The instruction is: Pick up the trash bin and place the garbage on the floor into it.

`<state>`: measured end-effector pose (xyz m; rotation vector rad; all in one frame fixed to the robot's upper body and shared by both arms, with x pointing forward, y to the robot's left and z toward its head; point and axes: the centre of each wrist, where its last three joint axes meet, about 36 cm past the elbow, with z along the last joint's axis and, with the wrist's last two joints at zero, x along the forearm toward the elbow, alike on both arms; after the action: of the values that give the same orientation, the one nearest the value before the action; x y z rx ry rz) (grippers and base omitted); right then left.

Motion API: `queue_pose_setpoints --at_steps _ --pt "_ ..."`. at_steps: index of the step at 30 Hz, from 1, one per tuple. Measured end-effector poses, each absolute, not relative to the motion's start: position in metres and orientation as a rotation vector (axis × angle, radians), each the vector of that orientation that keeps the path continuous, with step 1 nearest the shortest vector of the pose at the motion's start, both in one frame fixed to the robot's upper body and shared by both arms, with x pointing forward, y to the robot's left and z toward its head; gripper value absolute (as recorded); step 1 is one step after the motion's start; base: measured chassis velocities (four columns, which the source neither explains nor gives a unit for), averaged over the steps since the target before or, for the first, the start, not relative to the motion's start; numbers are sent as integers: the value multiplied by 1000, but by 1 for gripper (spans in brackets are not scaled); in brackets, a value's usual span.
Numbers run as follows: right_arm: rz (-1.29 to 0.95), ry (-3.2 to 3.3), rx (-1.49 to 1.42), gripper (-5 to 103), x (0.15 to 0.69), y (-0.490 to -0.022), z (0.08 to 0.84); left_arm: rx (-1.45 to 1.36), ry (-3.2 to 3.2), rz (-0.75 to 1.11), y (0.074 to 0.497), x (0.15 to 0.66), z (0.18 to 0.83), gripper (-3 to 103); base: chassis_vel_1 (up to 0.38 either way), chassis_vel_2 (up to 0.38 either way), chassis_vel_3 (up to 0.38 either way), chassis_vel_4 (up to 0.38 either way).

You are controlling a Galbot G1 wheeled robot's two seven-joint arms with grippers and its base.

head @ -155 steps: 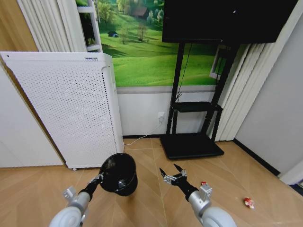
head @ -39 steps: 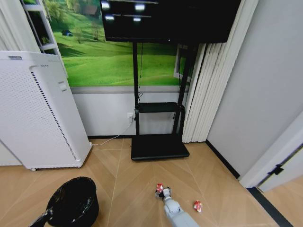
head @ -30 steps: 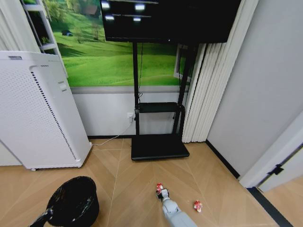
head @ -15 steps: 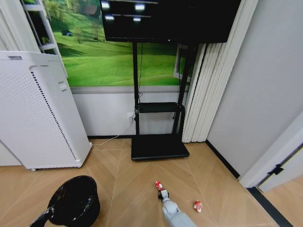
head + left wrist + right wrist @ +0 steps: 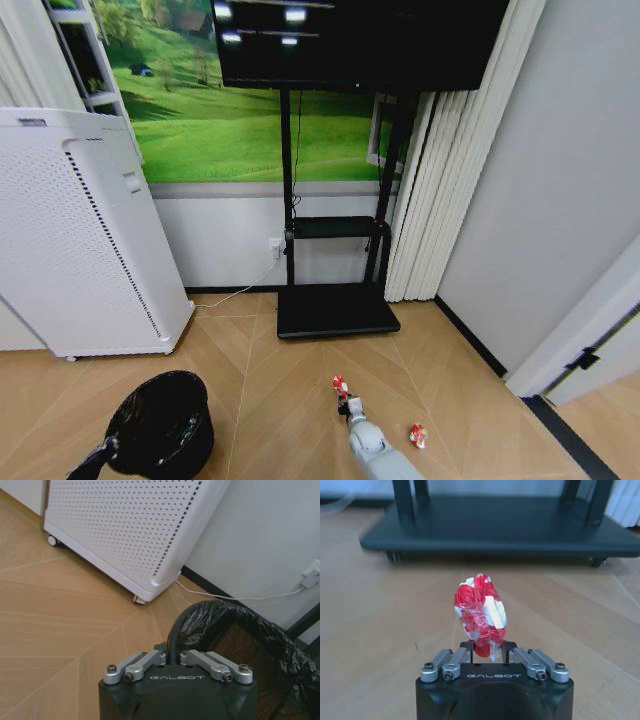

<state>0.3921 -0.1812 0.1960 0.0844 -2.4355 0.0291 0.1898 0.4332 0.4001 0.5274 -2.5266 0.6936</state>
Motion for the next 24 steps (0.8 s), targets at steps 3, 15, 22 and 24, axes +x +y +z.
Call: queue_pose_setpoints --at_steps 3,15,22,24 --pt "-162 -2448 109 28 371 -204 249 448 -2533 713 422 221 405 7 0 0 0 0" --pt "-573 -2573 528 27 316 -214 416 55 -2578 539 400 272 413 7 0 0 0 0" --pt "-587 -2574 703 27 295 -207 446 -62 -2577 493 388 293 413 7 0 0 0 0" --pt "-588 -2571 720 27 293 -206 448 -78 -2576 489 386 296 412 7 0 0 0 0"
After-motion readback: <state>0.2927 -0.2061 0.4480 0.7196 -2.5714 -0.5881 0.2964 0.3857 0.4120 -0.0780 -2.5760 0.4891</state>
